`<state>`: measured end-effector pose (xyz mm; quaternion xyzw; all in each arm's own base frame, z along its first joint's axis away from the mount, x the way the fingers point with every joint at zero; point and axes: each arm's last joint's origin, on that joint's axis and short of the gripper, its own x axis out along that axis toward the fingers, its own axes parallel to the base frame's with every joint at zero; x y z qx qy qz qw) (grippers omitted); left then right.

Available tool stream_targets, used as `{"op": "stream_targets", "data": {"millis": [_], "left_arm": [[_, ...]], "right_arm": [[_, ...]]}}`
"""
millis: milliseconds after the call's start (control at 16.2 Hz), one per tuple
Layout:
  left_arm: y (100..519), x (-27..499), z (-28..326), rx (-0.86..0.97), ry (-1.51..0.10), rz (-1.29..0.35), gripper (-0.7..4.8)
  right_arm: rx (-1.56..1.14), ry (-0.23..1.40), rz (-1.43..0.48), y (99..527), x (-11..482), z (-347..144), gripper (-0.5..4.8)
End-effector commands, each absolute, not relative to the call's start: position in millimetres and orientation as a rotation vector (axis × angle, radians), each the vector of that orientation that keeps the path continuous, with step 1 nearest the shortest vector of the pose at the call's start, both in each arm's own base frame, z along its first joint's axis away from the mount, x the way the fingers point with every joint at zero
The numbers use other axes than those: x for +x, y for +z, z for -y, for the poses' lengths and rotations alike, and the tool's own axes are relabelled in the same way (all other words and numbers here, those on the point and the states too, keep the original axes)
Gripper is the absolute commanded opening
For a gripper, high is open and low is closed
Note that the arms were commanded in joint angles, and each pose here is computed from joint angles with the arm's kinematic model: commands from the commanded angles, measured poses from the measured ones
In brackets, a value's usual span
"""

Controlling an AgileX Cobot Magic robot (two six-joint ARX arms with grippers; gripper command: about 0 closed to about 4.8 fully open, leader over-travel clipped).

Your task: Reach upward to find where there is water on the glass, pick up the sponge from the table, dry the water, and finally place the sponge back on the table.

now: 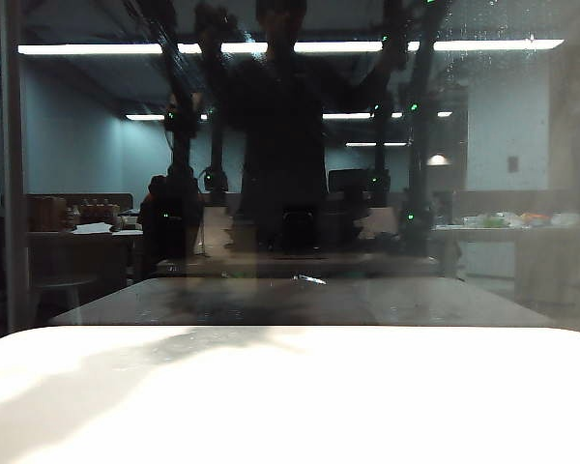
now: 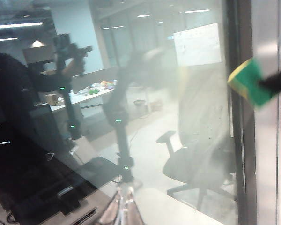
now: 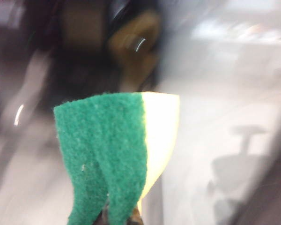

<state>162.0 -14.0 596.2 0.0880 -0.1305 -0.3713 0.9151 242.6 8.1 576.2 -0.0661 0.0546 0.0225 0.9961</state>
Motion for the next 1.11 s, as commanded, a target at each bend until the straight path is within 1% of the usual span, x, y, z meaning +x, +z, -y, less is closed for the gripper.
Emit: {"op": "stream_targets", "data": {"millis": [62,308,431,554,678,739,862,1109], "left_arm": [[597,158,14,0.178,-0.765,0.265,-0.06],[594,155,14,0.160,-0.768,0.227,-0.06],[594,147,15,0.163,-0.766,0.227,-0.06],[594,139,14,0.155,-0.708,0.215,-0.06],[591,125,13,0.155,-0.630,0.178,-0.06],[588,117,13,0.186,-0.616,0.162,-0.06],[581,103,13,0.203,-0.611,0.161,-0.06],[549,83,14,0.185,-0.615,0.110,-0.06]], "right_arm": [[-0.157,0.055,-0.113,571,214,-13,-0.06],[-0.112,0.065,-0.128,549,158,-11,-0.06],[-0.111,0.065,-0.130,528,132,-9,-0.06],[-0.107,0.073,-0.148,504,113,-8,-0.06],[-0.065,0.110,-0.167,484,104,-9,-0.06],[-0.035,0.135,-0.174,474,100,-9,-0.06],[-0.002,0.162,-0.194,455,97,-10,-0.06],[0.097,0.203,-0.224,417,103,-12,-0.06]]}}
